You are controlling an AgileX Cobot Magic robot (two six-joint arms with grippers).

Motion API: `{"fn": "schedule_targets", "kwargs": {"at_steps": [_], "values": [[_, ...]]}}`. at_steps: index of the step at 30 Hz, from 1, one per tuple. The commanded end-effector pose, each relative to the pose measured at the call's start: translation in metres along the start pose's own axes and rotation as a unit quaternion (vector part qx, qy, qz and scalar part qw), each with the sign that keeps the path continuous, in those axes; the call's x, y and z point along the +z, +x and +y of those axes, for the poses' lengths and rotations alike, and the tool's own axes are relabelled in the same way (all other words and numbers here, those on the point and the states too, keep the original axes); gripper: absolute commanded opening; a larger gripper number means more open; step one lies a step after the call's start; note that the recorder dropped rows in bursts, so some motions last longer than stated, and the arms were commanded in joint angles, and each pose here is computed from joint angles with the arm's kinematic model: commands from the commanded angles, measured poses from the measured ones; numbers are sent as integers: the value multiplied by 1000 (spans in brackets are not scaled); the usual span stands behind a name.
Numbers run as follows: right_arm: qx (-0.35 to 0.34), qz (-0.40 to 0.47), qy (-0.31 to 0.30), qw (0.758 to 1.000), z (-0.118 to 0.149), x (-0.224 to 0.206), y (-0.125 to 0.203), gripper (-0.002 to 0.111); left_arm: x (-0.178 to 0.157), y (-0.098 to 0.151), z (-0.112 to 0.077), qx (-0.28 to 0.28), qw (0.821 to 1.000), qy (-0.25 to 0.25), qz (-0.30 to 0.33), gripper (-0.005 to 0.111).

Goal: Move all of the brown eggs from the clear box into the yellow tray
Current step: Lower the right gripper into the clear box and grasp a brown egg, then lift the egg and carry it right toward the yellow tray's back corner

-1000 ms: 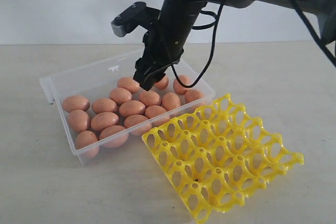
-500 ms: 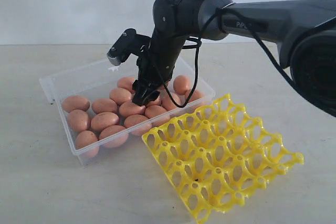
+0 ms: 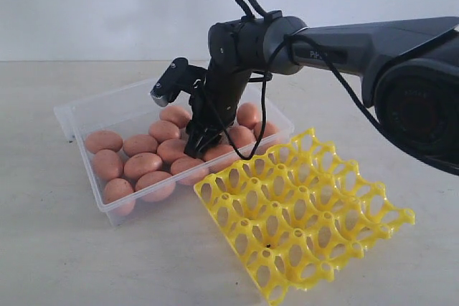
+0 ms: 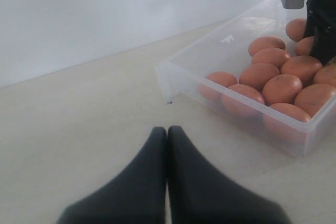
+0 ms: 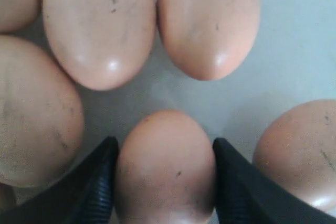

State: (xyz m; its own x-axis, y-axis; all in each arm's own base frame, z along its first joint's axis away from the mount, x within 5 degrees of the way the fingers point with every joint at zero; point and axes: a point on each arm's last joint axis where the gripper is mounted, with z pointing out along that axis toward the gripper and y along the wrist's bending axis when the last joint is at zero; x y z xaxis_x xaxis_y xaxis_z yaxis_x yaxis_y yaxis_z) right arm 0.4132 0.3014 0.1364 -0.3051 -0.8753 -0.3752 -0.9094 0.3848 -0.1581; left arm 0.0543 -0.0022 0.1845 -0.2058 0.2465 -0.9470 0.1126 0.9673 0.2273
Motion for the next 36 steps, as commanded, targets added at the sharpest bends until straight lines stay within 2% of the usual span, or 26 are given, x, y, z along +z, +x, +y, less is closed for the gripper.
{"fn": "schedule_targets", "kwargs": {"at_steps": [1, 2, 9, 14, 18, 19, 22, 26, 29, 31, 33, 36], "values": [[16, -4, 7, 1000, -4, -2, 1, 4, 0, -1, 0, -3, 1000, 1, -6, -4], [18, -5, 8, 1000, -4, -3, 0, 0, 0, -1, 0, -3, 1000, 1, -6, -4], [28, -6, 8, 1000, -5, -8, -1, 0, 0, -1, 0, -3, 1000, 1, -6, -4], [81, -24, 17, 996, -7, -25, -7, 0, 0, -1, 0, -3, 1000, 1, -6, -4], [144, -78, 40, 986, -13, -55, -20, 0, 0, -1, 0, -3, 1000, 1, -6, -4], [199, -112, 49, 972, -16, -75, -28, 0, 0, -1, 0, -3, 1000, 1, -6, -4], [272, -160, 47, 948, -16, -96, -34, 0, 0, -1, 0, -3, 1000, 1, -6, -4], [297, -265, 71, 914, 0, -113, -32, 0, 0, -1, 0, -3, 1000, 1, -6, -4], [320, -373, 86, 867, 22, -131, -16, 0, 0, -1, 0, -3, 1000, 1, -6, -4], [365, -458, 94, 805, 51, -146, 27, 0, 0, -1, 0, -3, 1000, 1, -6, -4], [403, -484, 124, 767, 62, -168, 80, 0, 0, -1, 0, -3, 1000, 1, -6, -4], [418, -482, 172, 751, 55, -194, 134, 0, 0, -1, 0, -3, 1000, 1, -6, -4]]}}
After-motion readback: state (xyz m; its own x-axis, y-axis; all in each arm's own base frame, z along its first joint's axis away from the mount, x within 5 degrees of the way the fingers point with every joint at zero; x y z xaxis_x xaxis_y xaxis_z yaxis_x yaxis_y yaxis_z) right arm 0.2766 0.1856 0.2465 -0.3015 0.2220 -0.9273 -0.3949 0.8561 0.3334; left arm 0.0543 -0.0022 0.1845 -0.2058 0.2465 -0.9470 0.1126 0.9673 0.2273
